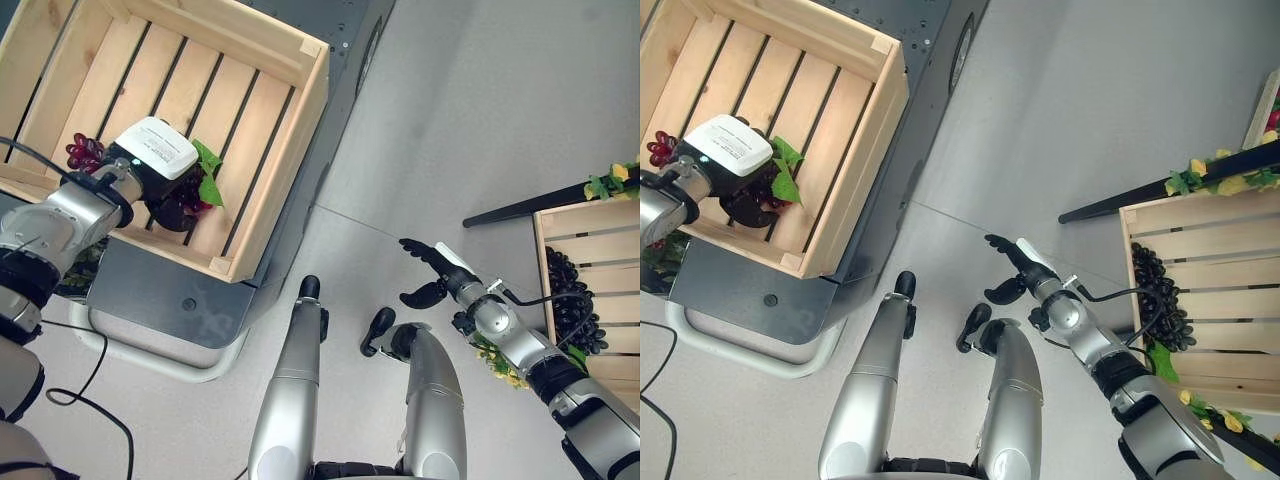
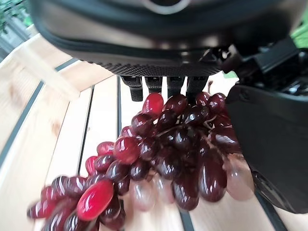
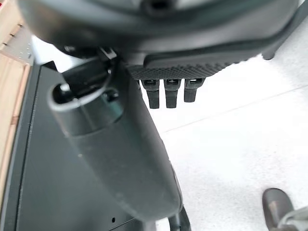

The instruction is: Pick up the fruits from the basket on one side to the basket on the other side

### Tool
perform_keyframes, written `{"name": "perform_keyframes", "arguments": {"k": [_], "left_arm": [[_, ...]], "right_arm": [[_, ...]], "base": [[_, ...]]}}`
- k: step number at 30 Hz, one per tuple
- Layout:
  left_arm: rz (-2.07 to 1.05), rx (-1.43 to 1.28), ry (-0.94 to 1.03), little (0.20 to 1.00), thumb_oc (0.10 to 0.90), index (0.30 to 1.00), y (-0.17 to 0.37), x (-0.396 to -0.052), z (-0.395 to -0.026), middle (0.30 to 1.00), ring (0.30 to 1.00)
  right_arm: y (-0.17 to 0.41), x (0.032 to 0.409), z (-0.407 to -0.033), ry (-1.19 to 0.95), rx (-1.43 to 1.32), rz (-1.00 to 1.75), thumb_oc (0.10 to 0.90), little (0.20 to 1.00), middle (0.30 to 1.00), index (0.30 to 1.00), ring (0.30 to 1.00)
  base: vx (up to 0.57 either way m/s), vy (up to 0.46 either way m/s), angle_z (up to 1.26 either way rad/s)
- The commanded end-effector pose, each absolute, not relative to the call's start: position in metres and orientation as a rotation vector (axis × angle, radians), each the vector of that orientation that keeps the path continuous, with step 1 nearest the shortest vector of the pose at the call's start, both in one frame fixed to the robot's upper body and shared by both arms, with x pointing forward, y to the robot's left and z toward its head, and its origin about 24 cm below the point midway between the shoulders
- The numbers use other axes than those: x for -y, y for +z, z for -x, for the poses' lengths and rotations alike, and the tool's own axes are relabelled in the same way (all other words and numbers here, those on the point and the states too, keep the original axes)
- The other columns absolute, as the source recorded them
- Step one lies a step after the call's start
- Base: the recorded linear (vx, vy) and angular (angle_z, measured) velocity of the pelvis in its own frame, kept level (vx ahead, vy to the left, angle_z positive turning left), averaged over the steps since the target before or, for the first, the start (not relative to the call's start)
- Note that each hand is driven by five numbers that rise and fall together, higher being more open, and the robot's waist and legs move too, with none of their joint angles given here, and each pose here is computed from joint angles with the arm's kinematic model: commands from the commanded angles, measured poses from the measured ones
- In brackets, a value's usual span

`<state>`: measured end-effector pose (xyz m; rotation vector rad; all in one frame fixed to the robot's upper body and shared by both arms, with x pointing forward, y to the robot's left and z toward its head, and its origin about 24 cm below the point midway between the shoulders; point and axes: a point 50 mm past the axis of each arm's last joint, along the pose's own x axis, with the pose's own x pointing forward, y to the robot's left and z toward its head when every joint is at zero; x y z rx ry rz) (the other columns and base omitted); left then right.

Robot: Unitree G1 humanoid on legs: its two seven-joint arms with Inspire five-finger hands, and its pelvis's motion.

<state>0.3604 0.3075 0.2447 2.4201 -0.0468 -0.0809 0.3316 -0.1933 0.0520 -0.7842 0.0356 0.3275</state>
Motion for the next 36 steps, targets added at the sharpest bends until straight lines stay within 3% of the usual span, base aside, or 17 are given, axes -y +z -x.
{"name": "perform_keyframes", "arguments": {"k": [1,4,5,6,7,8,21,30,36], "left_arm": [[-2.537,-0.416,0.046,0.9,0.8,0.9,0.253,-0.346,-0.353,0.9,0.9],[-2.539,-0.51,0.109,0.9,0.8,0.9,0.261,-0.344,-0.355,0.9,0.9],[-2.518,-0.554,0.156,0.869,0.78,0.869,0.268,-0.345,-0.355,0.869,0.869],[-2.513,-0.541,0.182,0.582,0.588,0.582,0.271,-0.345,-0.355,0.582,0.582],[-2.514,-0.528,0.192,0.361,0.441,0.361,0.273,-0.345,-0.355,0.361,0.361],[-2.498,-0.502,0.233,0.3,0.4,0.3,0.278,-0.345,-0.355,0.3,0.3],[-2.321,-0.187,0.313,0.3,0.4,0.3,0.278,-0.354,-0.349,0.3,0.3],[-1.502,0.049,0.576,0.3,0.4,0.3,0.245,-0.392,-0.324,0.3,0.3],[-1.041,0.133,0.613,0.3,0.4,0.3,0.232,-0.403,-0.312,0.3,0.3]], "right_arm": [[0.074,0.202,-0.333,0.292,0.083,0.719,0.8,0.9,0.9,0.9,0.9],[0.074,0.203,-0.334,0.292,0.095,0.703,0.8,0.9,0.9,0.9,0.9],[0.075,0.202,-0.334,0.293,0.103,0.693,0.8,0.9,0.9,0.9,0.9],[0.074,0.201,-0.333,0.296,0.108,0.688,0.8,0.9,0.9,0.9,0.9],[0.074,0.2,-0.333,0.296,0.109,0.684,0.8,0.9,0.9,0.9,0.9],[0.073,0.198,-0.332,0.298,0.115,0.671,0.8,0.9,0.9,0.9,0.9],[0.073,0.184,-0.328,0.325,0.153,0.641,0.8,0.9,0.9,0.9,0.9],[0.059,0.169,-0.316,0.34,0.138,0.607,0.8,0.9,0.9,0.9,0.9],[0.054,0.156,-0.309,0.366,0.135,0.58,0.8,0.9,0.9,0.9,0.9]], "base": [[0.0,0.0,0.0],[0.0,0.0,0.0],[-0.01,-0.032,0.02],[-0.01,-0.037,0.06],[0.0,-0.056,0.09],[0.0,-0.046,0.06],[-0.01,-0.029,0.02],[0.0,-0.031,-0.01],[0.01,-0.058,-0.07]]}}
